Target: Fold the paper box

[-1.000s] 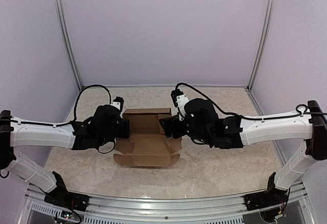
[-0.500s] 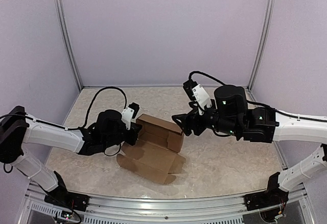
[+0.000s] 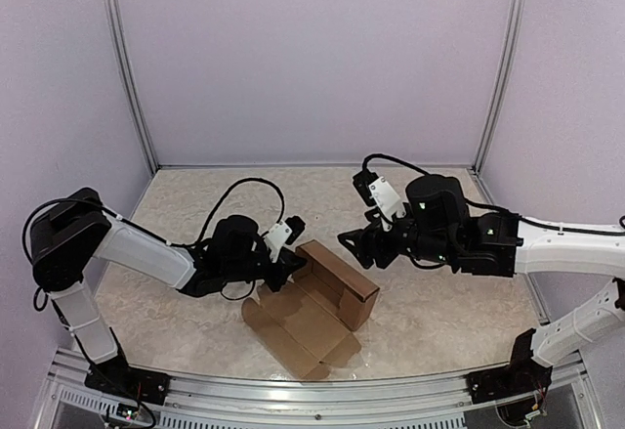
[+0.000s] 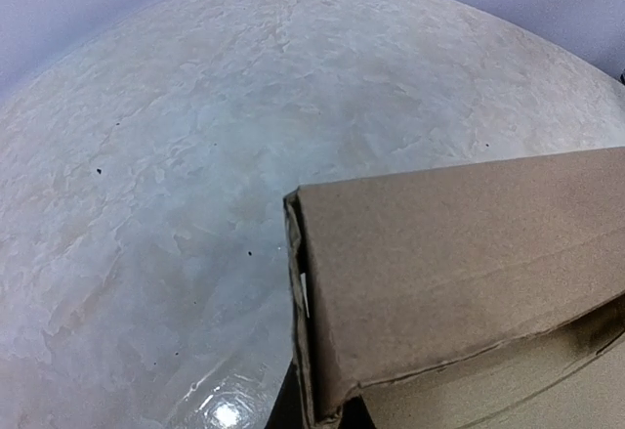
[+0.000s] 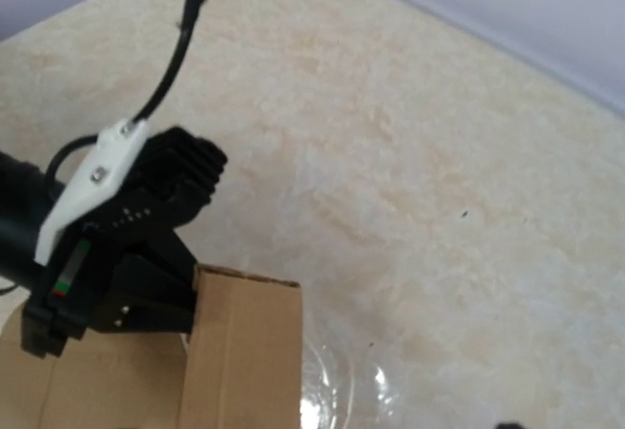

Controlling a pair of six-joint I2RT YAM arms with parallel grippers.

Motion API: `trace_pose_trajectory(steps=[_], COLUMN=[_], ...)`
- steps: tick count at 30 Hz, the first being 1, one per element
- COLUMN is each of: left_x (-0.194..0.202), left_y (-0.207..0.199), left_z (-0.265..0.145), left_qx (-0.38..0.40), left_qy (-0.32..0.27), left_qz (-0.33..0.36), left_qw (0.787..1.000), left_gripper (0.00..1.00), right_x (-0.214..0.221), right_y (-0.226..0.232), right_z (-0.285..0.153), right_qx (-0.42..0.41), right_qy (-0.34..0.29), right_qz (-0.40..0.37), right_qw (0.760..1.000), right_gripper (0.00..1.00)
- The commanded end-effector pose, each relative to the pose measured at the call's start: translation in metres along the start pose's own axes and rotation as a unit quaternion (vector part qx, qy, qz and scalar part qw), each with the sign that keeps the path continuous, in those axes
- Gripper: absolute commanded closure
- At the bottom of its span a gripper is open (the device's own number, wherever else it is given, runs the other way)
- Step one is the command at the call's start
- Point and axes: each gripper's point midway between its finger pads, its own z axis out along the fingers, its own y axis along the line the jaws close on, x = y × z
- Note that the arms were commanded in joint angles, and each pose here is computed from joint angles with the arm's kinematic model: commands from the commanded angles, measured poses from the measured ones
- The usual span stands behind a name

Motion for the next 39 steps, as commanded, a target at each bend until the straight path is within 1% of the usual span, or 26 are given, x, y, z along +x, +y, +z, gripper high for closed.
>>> trace_pose_trajectory(steps=[1, 3, 7, 9, 11, 12, 16, 26, 39], left_x=[-0.017, -0.016, -0.011, -0.005, -0.001, 0.000, 0.006, 0.018, 0.026], left_y=[-0.017, -0.022, -0.025, -0.027, -0.029, -0.031, -0.033, -0.034, -0.033], left_z=[0.008, 0.010, 0.017, 0.020, 0.022, 0.023, 0.027, 0.028, 0.034], left_qx=[0.040, 0.042, 0.038, 0.036, 0.034, 0.033, 0.028, 0.023, 0.023], left_qy=[-0.039, -0.043, -0.041, -0.037, -0.037, -0.038, -0.043, -0.039, -0.033], left_qz=[0.025, 0.030, 0.037, 0.037, 0.037, 0.037, 0.029, 0.015, 0.006], left_qw=[0.998, 0.998, 0.998, 0.998, 0.998, 0.998, 0.998, 0.999, 0.999], left_gripper=[0.98, 0.97, 0.96, 0.96, 0.95, 0.94, 0.93, 0.89, 0.83], right_x=[0.016, 0.020, 0.022, 0.024, 0.022, 0.023, 0.025, 0.050, 0.098], right_y=[0.001, 0.001, 0.002, 0.005, 0.009, 0.011, 0.017, 0.025, 0.037], right_z=[0.016, 0.024, 0.041, 0.050, 0.057, 0.061, 0.075, 0.102, 0.123], right_qx=[-0.016, -0.025, -0.035, -0.043, -0.053, -0.056, -0.068, -0.081, -0.074], right_qy=[0.010, 0.014, 0.011, 0.015, 0.010, 0.011, 0.007, 0.012, 0.062], right_qz=[0.046, 0.062, 0.086, 0.093, 0.100, 0.103, 0.122, 0.164, 0.177], right_qw=[0.999, 0.998, 0.996, 0.995, 0.994, 0.993, 0.990, 0.983, 0.980], right_gripper=[0.30, 0.43, 0.65, 0.80, 0.99, 1.00, 1.00, 1.00, 1.00])
